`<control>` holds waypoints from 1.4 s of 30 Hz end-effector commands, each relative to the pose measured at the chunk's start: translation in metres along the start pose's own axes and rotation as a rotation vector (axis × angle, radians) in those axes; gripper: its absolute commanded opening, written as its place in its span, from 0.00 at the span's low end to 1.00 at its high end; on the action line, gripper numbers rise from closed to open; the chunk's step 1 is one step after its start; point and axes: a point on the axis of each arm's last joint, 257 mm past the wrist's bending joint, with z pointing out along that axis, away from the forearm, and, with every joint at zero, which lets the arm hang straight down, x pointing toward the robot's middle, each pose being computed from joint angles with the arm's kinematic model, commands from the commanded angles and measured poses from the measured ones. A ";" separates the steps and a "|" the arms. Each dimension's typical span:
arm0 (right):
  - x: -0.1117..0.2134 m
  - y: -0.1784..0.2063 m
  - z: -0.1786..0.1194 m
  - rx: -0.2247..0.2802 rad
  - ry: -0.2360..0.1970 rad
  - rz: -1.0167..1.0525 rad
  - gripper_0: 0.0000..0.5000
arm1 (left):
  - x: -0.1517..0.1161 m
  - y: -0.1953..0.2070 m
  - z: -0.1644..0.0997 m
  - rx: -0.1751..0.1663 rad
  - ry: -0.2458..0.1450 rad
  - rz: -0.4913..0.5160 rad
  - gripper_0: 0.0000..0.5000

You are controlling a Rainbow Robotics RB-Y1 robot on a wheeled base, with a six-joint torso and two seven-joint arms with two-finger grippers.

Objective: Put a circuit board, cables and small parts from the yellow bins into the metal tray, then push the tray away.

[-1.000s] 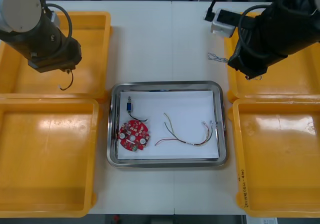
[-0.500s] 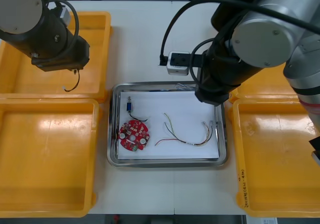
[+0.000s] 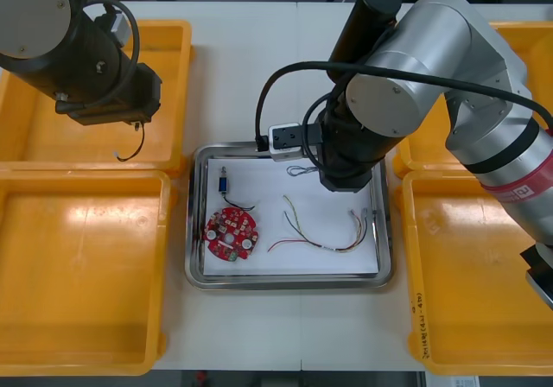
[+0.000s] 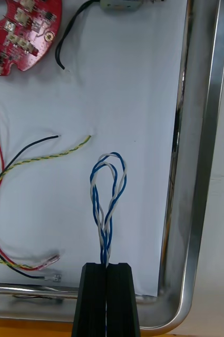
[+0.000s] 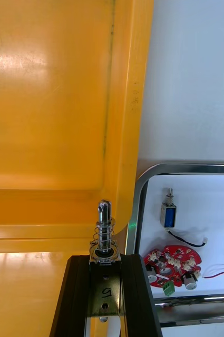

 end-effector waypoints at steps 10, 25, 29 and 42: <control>-0.013 -0.013 0.022 0.089 0.056 -0.166 0.00 | -0.003 -0.005 -0.010 0.020 -0.025 -0.001 0.00; -0.011 -0.014 0.062 0.087 0.033 -0.156 0.00 | -0.001 -0.006 -0.010 0.026 -0.019 0.005 0.00; -0.010 -0.010 0.069 0.081 0.029 -0.150 0.00 | -0.001 -0.006 -0.010 0.027 -0.020 0.002 0.00; -0.005 -0.014 0.068 0.102 0.049 -0.129 1.00 | -0.001 -0.007 -0.010 0.028 -0.019 0.005 0.00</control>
